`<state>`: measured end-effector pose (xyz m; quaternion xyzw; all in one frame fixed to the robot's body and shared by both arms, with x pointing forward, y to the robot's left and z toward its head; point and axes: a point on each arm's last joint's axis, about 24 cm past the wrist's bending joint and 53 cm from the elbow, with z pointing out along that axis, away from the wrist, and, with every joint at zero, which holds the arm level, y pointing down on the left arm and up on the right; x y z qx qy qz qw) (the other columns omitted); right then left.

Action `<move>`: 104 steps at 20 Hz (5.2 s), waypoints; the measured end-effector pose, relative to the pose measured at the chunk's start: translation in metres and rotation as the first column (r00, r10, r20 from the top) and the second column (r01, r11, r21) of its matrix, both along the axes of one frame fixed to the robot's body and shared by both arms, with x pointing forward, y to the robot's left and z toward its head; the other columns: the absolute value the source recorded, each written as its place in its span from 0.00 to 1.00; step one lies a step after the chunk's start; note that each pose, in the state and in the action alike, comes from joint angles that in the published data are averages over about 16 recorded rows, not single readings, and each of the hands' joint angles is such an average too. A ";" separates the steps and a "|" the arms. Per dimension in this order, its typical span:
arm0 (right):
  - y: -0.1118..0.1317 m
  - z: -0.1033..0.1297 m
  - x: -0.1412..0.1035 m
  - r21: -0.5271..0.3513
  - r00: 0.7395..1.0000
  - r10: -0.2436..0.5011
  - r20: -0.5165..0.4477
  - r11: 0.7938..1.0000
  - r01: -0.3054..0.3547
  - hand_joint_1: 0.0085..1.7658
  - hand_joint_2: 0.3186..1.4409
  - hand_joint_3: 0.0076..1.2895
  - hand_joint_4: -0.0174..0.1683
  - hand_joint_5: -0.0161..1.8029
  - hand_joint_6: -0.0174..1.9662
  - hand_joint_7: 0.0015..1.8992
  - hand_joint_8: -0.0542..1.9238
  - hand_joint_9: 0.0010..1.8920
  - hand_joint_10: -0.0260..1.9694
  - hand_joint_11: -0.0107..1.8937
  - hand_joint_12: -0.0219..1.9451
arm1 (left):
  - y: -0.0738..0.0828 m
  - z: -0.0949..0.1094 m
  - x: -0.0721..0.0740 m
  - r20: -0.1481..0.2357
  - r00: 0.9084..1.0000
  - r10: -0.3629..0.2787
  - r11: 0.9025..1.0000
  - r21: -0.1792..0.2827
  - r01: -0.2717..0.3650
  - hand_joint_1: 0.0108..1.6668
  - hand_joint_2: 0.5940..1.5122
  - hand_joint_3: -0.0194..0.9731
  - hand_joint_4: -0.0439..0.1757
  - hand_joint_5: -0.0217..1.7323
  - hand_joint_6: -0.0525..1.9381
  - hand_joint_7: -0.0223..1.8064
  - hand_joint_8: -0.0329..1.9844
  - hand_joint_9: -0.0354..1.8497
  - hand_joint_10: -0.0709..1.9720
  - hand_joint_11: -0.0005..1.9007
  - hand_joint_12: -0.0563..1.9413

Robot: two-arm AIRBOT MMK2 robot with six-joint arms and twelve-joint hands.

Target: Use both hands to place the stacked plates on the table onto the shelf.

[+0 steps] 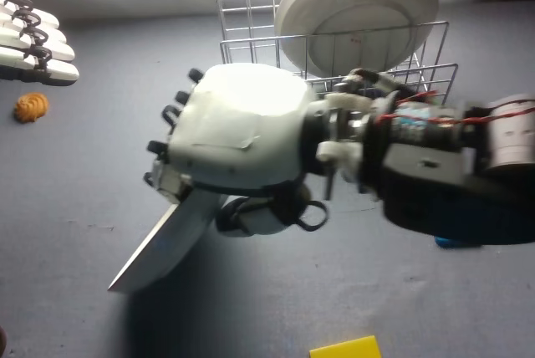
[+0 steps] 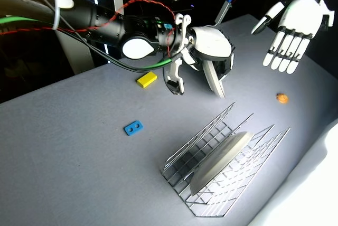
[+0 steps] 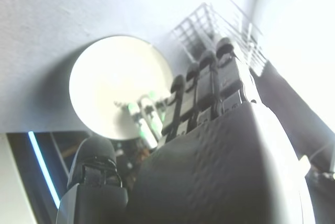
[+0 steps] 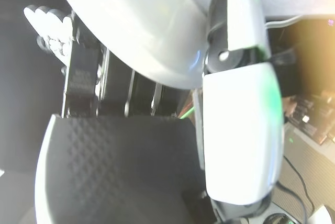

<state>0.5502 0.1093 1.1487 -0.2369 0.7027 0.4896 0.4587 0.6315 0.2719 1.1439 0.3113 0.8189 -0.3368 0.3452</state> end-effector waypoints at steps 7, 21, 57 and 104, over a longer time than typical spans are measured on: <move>-0.038 0.048 -0.009 0.043 0.998 -0.049 -0.024 0.998 0.050 0.69 0.59 0.00 0.18 0.56 0.44 0.59 0.40 0.69 0.01 0.51 0.46 | 0.001 0.004 0.002 0.008 1.000 0.007 1.000 -0.007 -0.007 0.00 0.68 0.04 0.23 0.03 0.03 0.02 0.02 0.03 0.04 0.01 0.03; -0.100 0.121 0.018 0.225 0.953 -0.144 -0.266 0.952 0.207 0.69 0.60 0.00 0.12 0.55 0.43 0.59 0.42 0.69 0.01 0.51 0.44 | 0.003 0.001 0.001 0.002 1.000 0.012 1.000 0.002 -0.012 0.00 0.69 0.04 0.23 0.04 0.03 0.03 0.02 0.03 0.04 0.01 0.03; -0.183 0.073 0.155 0.212 0.729 -0.350 -0.589 0.803 0.556 0.69 0.61 0.00 0.09 0.55 0.40 0.59 0.42 0.70 0.01 0.49 0.45 | 0.004 -0.002 0.000 -0.003 1.000 0.010 1.000 0.014 -0.010 0.00 0.70 0.04 0.23 0.04 0.03 0.02 0.02 0.03 0.04 0.01 0.03; -0.230 0.109 0.135 0.268 0.794 -0.403 -0.456 0.788 0.554 0.52 0.63 0.00 0.08 0.46 0.05 0.47 0.07 0.47 0.05 0.30 0.47 | -0.073 0.003 -0.049 0.002 0.970 -0.242 0.968 -0.067 0.242 0.01 0.74 0.04 0.22 0.12 0.04 0.11 0.03 0.10 0.06 0.06 0.11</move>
